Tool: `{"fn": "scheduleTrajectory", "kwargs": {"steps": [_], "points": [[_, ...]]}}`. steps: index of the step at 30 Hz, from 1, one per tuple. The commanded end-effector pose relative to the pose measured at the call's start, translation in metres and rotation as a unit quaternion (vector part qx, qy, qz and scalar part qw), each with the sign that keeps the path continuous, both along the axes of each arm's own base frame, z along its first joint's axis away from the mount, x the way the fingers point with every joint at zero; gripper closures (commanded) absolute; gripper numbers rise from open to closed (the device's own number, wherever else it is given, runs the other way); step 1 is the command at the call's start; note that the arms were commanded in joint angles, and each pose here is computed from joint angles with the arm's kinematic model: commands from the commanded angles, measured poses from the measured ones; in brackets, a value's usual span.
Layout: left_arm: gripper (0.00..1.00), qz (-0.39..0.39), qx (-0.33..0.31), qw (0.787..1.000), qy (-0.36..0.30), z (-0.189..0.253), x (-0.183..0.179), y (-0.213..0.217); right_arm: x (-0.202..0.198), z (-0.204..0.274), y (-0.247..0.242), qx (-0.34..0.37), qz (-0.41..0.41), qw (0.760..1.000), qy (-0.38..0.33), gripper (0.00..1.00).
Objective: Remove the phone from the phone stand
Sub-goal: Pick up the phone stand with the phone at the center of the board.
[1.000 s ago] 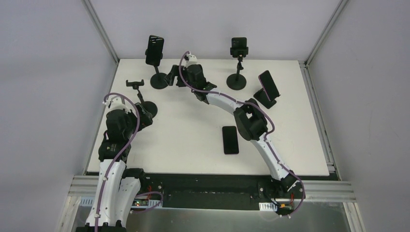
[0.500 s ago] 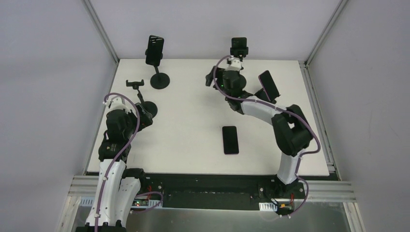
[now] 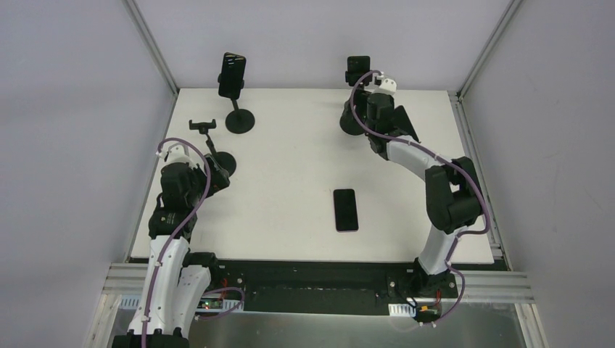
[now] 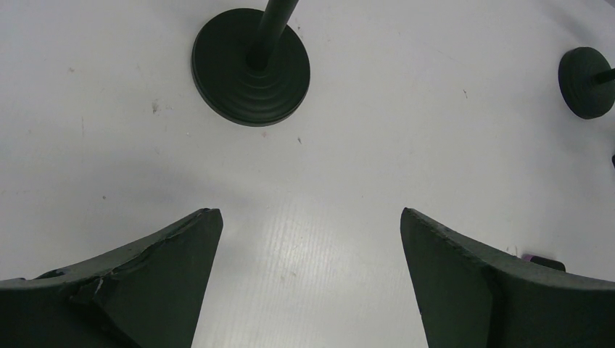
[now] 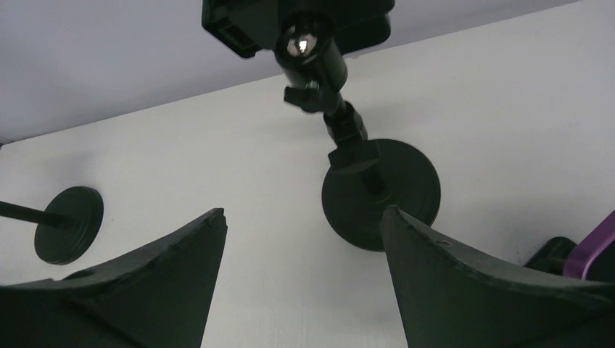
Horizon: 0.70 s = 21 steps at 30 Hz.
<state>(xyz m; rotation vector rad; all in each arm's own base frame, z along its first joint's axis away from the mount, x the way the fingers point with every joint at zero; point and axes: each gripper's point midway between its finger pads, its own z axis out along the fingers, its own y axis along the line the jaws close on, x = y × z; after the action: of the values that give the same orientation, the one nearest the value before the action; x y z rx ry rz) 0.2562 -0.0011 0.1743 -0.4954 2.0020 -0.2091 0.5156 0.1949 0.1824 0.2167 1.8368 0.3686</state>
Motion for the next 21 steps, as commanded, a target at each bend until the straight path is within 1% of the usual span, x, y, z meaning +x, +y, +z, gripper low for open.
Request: {"fn": "scheduleTrajectory", "kwargs": {"steps": [1, 5, 11, 18, 21], "points": [[0.01, -0.006, 0.002, 1.0, -0.012, 0.01, 0.003, -0.001, 0.02, 0.024, -0.01, -0.023, 0.011, 0.999, -0.022, 0.19], [0.01, -0.005, 0.002, 1.0, -0.011, 0.009, 0.003, -0.001, 0.031, 0.022, -0.011, -0.028, 0.027, 0.999, -0.015, 0.19], [0.01, -0.006, 0.002, 1.0, -0.01, 0.008, 0.003, -0.001, 0.042, 0.017, 0.001, -0.039, 0.063, 0.997, -0.008, 0.2], [0.01, -0.006, 0.002, 1.0, -0.01, 0.009, 0.003, -0.001, 0.06, 0.014, 0.0, -0.061, 0.057, 0.997, -0.003, 0.22], [0.01, -0.006, 0.003, 1.0, -0.01, 0.009, 0.003, -0.001, 0.067, 0.01, -0.009, -0.089, 0.041, 0.995, 0.003, 0.23]]}}
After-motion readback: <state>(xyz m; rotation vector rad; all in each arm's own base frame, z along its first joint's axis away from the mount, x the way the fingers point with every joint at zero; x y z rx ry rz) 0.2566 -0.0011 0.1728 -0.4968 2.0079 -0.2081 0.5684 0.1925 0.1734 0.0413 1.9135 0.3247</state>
